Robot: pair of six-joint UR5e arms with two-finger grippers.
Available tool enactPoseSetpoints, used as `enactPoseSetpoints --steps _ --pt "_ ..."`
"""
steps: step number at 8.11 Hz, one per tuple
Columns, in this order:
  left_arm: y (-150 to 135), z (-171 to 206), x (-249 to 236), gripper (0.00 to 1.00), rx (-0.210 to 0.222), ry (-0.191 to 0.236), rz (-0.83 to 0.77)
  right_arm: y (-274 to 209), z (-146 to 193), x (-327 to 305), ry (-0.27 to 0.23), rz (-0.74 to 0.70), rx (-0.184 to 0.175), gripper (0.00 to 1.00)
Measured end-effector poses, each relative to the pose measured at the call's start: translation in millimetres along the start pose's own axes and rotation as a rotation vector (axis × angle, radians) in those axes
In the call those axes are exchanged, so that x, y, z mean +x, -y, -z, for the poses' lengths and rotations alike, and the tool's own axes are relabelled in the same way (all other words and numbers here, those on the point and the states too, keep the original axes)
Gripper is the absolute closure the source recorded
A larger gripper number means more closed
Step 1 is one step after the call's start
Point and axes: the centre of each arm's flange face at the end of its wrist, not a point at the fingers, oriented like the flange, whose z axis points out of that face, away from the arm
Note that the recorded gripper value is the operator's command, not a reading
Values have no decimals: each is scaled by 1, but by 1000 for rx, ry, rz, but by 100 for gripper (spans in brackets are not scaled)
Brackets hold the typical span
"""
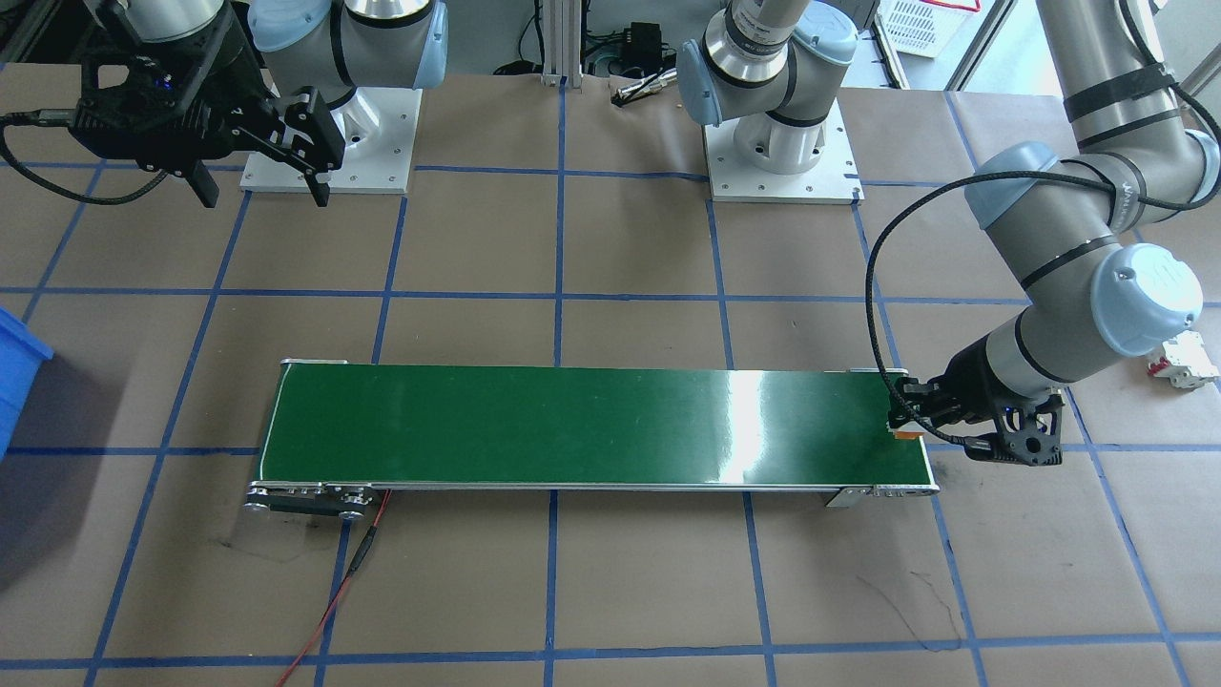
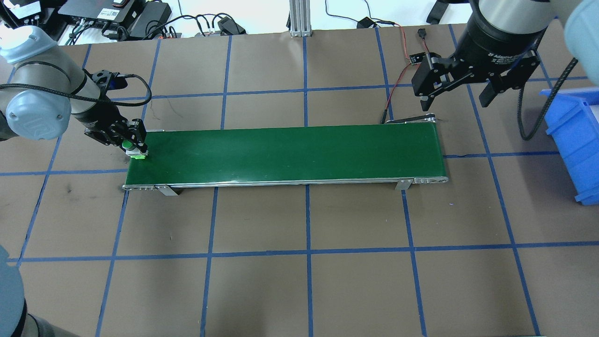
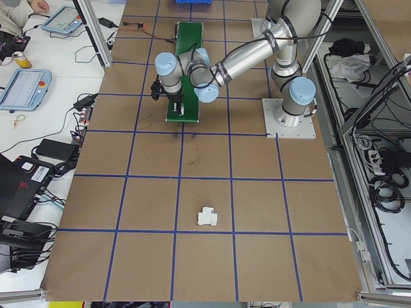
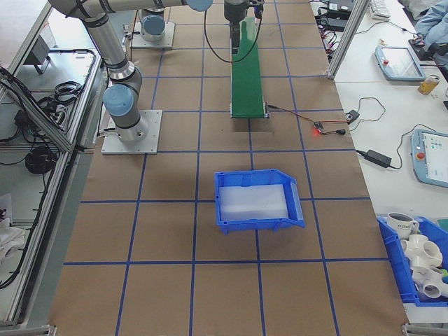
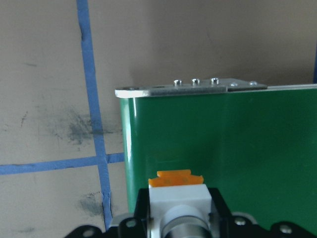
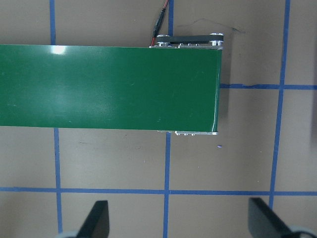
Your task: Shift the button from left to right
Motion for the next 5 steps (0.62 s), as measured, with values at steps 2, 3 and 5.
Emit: enactPoseSetpoints --steps 2,3,5 --pt "-2 -9 3 1 -11 -30 12 0 0 0 0 1 2 0" --pt "-3 -7 5 0 -12 -33 45 0 0 0 0 1 2 0" --pt "-6 7 33 0 -7 -22 77 0 0 0 0 2 1 0"
